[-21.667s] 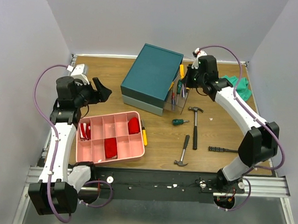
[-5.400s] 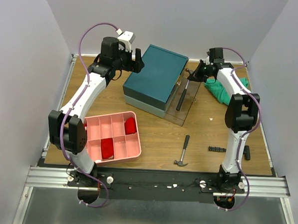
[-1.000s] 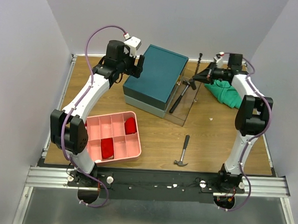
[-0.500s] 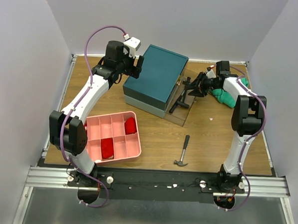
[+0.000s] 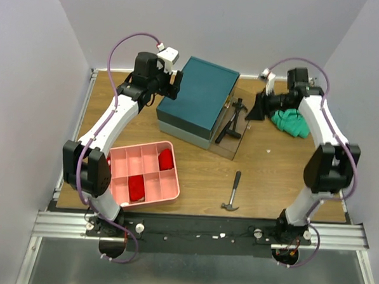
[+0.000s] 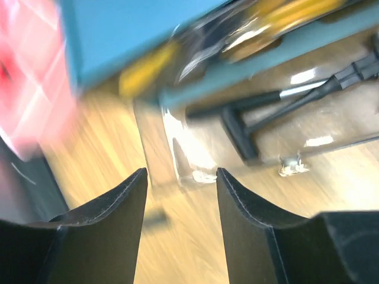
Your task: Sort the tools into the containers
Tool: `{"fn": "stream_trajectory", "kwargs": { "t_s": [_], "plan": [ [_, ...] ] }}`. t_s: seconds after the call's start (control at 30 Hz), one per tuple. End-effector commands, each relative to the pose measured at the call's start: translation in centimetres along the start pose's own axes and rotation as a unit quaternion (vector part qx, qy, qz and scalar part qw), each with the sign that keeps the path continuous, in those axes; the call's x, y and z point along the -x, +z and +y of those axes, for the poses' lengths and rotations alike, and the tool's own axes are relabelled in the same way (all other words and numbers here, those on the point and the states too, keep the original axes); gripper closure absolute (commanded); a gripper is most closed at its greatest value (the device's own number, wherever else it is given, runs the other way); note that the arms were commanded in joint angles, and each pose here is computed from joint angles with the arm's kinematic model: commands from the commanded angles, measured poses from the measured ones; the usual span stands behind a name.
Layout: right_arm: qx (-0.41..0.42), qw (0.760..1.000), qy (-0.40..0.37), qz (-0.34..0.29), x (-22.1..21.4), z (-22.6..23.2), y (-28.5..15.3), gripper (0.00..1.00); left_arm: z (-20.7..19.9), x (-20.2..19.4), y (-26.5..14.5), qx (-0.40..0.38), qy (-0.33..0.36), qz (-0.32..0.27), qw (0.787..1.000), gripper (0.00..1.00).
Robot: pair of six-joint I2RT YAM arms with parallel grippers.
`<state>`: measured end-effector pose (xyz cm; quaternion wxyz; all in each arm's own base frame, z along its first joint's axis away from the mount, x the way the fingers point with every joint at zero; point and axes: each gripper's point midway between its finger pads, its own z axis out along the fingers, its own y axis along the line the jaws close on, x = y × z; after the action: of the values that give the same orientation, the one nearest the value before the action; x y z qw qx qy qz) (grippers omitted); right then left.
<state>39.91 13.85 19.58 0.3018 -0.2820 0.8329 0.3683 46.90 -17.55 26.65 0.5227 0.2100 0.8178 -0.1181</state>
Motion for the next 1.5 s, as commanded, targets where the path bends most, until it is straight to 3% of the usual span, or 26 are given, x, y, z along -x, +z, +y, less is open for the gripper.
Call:
{"fn": "stream_trajectory", "kwargs": {
  "t_s": [0.0, 0.13, 0.3, 0.5, 0.67, 0.8, 1.07, 1.2, 1.47],
  "plan": [
    [0.124, 0.908, -0.381, 0.122, -10.8, 3.4, -1.8, 0.42, -0.2, 0.5, -0.6, 0.003, -0.004, -0.011, 1.000, 0.06],
    [0.174, 0.827, -0.500, 0.191, -16.1, 4.8, -2.1, 0.43, -0.3, 0.6, -0.7, 0.001, -0.006, -0.013, 1.000, 0.06],
    [0.214, 0.718, -0.632, 0.197, -17.7, 7.4, 0.6, 0.43, -0.3, 0.5, -1.0, 0.003, -0.007, -0.012, 1.000, 0.06],
    [0.304, 0.632, -0.685, 0.200, -20.6, 10.3, 3.5, 0.44, -0.4, -0.5, -1.6, 0.002, -0.011, -0.003, 1.000, 0.06],
    [0.363, 0.600, -0.680, 0.215, -22.6, 11.6, 3.6, 0.46, -0.3, -1.7, -2.3, 0.001, -0.021, 0.010, 1.000, 0.06],
    [0.391, 0.559, -0.692, 0.236, -25.9, 11.8, 3.6, 0.49, -0.1, -2.2, -2.6, 0.002, -0.028, 0.015, 0.999, 0.06],
    [0.397, 0.529, -0.714, 0.231, -27.1, 12.4, 5.9, 0.50, 0.5, -3.7, -2.6, 0.005, -0.056, 0.025, 0.998, 0.06],
    [0.405, 0.526, -0.711, 0.231, -27.8, 12.8, 7.0, 0.50, 0.5, -4.2, -3.1, 0.003, -0.066, 0.026, 0.997, 0.06],
    [0.427, 0.472, -0.729, 0.253, -31.5, 12.6, 6.9, 0.61, 0.6, -4.4, -4.3, 0.007, -0.068, 0.024, 0.997, 0.06]
  ]
}}
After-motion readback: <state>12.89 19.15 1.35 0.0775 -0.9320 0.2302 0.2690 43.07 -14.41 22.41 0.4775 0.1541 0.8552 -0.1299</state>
